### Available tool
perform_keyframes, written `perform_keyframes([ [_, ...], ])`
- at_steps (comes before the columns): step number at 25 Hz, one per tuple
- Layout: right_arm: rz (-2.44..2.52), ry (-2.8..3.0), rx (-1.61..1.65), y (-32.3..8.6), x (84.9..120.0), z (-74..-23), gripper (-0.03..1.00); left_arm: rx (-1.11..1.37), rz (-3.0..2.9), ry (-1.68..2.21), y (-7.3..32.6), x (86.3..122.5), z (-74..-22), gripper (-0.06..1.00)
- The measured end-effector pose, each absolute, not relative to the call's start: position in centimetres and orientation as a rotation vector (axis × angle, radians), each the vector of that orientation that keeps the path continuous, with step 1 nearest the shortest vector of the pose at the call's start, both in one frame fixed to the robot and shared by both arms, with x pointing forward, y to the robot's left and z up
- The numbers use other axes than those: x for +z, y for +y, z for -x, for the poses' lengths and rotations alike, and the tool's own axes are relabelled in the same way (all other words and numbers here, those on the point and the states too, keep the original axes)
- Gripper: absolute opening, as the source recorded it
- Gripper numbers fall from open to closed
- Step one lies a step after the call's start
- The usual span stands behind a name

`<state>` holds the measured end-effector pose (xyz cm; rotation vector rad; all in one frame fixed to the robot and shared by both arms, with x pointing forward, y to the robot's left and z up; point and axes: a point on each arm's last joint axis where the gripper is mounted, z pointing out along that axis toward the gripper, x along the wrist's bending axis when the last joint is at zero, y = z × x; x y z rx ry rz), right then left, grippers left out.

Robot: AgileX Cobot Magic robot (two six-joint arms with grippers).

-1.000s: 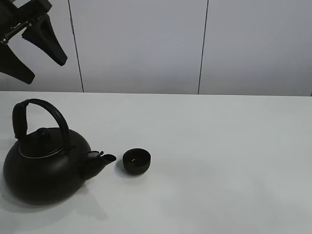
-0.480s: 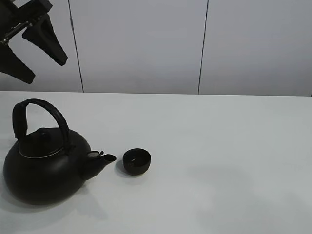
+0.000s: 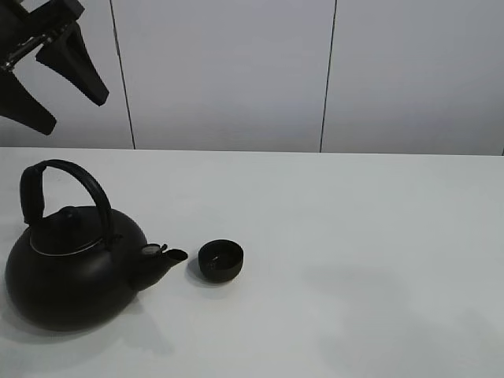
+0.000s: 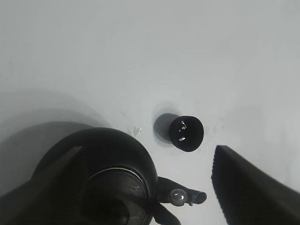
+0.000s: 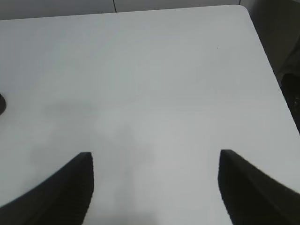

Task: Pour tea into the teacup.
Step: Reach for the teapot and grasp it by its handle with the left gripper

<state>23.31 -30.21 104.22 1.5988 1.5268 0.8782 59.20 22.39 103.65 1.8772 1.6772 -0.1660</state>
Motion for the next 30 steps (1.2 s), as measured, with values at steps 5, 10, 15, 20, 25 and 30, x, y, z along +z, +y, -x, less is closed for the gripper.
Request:
perform_keyframes([
  [5, -1.599, 1.525, 0.88, -30.2, 104.2, -23.3, 0.51, -0.166, -1.877, 1.677, 22.4, 103.7, -59.2, 0.53],
  [10, -1.598, 1.525, 0.88, -30.2, 104.2, -23.3, 0.51, -0.133, -1.86, 1.677, 22.5, 103.7, -59.5, 0.53],
  [15, -1.598, 1.525, 0.88, -30.2, 104.2, -23.3, 0.51, -0.082, -1.843, 1.668, 22.6, 103.8, -59.8, 0.53],
  [20, -1.599, 1.525, 0.881, -30.2, 104.2, -23.3, 0.51, 0.027, -1.926, 1.602, 23.0, 103.7, -60.1, 0.53],
  [25, -1.599, 1.525, 0.881, -30.2, 104.2, -23.3, 0.51, 0.271, -1.945, 1.562, 23.6, 105.3, -60.3, 0.53],
  [30, -1.598, 1.525, 0.881, -30.2, 104.2, -23.3, 0.51, 0.647, -1.83, 1.427, 22.9, 112.5, -56.9, 0.53],
])
